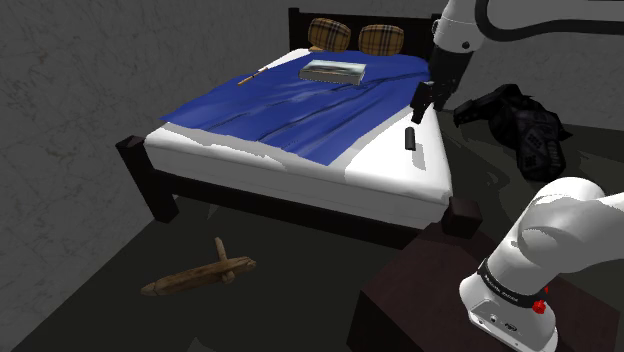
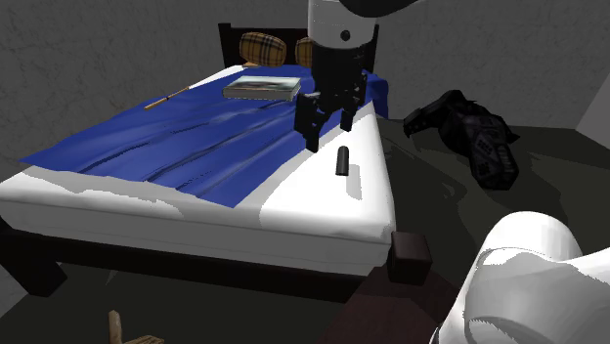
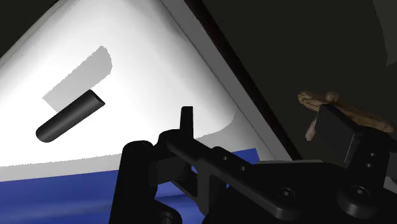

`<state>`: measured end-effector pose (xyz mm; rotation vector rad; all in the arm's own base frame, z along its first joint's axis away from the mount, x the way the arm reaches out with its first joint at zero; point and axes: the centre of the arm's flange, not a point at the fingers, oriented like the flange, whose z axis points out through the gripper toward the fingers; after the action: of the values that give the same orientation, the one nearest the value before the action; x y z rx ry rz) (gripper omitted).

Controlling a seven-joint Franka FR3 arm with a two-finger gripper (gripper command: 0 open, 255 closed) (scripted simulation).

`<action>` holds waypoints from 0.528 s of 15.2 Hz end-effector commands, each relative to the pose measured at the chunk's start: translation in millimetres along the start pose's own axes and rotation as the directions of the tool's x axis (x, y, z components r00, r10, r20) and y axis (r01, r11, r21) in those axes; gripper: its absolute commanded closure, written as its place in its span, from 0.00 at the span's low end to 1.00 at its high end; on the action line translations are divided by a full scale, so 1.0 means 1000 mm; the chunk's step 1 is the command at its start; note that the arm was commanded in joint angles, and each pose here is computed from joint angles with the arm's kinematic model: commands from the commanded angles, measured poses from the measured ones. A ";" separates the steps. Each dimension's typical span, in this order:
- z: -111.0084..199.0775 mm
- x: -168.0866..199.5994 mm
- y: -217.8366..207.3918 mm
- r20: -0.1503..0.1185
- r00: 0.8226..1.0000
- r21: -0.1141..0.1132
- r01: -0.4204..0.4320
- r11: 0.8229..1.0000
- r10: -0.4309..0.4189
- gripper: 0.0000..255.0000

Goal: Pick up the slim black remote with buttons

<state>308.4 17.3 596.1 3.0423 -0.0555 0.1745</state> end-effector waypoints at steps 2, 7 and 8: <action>0.007 0.010 0.007 0.004 1.000 0.003 -0.031 1.000 0.031 0.00; 0.044 0.055 0.044 0.023 0.982 0.016 -0.185 0.983 0.185 0.00; 0.051 0.063 0.052 0.027 0.976 0.018 -0.216 0.976 0.215 0.00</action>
<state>366.7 -32.5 564.7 3.0549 -0.3383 0.1548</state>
